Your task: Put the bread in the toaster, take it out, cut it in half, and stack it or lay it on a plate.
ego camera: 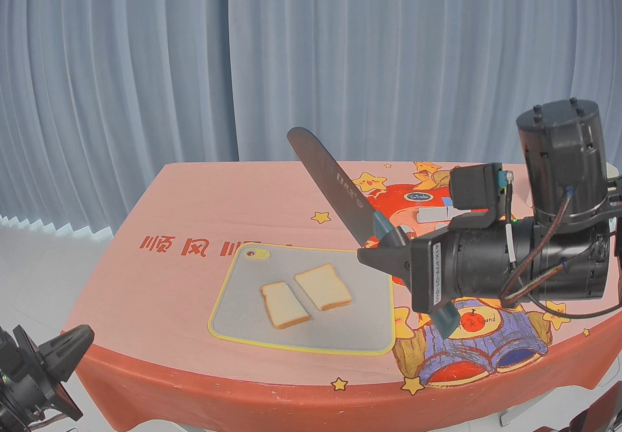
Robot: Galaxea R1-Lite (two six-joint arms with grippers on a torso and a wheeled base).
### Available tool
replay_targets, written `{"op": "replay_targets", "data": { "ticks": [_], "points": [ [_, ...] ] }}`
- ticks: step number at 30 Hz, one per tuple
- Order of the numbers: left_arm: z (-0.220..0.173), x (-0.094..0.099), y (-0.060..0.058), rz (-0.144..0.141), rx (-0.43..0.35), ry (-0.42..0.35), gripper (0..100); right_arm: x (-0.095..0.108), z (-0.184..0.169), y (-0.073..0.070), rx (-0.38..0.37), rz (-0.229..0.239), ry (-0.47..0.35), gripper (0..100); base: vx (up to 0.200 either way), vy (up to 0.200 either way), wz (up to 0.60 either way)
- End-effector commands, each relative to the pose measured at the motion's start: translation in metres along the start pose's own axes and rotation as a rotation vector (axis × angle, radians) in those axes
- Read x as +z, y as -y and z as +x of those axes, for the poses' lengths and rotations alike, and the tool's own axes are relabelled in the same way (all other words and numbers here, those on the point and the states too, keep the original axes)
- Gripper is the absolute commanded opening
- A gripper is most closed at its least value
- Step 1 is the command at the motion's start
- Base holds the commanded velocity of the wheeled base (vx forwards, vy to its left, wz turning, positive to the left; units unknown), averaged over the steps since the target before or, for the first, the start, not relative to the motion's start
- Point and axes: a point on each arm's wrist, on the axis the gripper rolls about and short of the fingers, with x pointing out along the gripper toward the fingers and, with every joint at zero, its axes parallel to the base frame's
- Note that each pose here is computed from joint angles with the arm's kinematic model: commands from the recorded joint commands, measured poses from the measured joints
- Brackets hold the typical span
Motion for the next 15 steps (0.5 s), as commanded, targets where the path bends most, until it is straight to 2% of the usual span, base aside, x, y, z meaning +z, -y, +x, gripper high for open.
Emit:
{"op": "replay_targets", "data": {
  "ticks": [1, 4, 6, 8, 11, 15],
  "points": [
    [-0.026, -0.013, 0.016, 0.059, 0.010, 0.063, 0, 0.004, -0.017, 0.000, 0.017, -0.002, 0.044, 0, 0.000, 0.000, 0.00],
    [-0.031, -0.019, 0.019, 0.057, 0.008, 0.050, 0, 0.005, -0.020, 0.000, 0.021, -0.002, 0.052, 0, 0.000, 0.000, 0.00],
    [-0.038, -0.027, 0.023, 0.077, 0.007, 0.042, 0, 0.005, -0.025, -0.002, 0.032, -0.004, 0.061, 0, 0.000, 0.000, 0.00],
    [-0.045, -0.036, 0.027, 0.084, 0.010, 0.034, 0, 0.006, -0.031, -0.002, 0.040, -0.007, 0.073, 0, 0.000, 0.000, 0.00],
    [-0.055, -0.053, 0.033, 0.076, 0.013, 0.019, 0, 0.007, -0.036, -0.002, 0.044, -0.017, 0.085, 0, 0.000, 0.000, 0.00],
    [-0.062, -0.055, 0.035, 0.076, 0.049, 0.048, 0, 0.006, -0.034, -0.001, 0.038, -0.017, 0.079, 0, 0.000, 0.000, 0.00]
  ]
}}
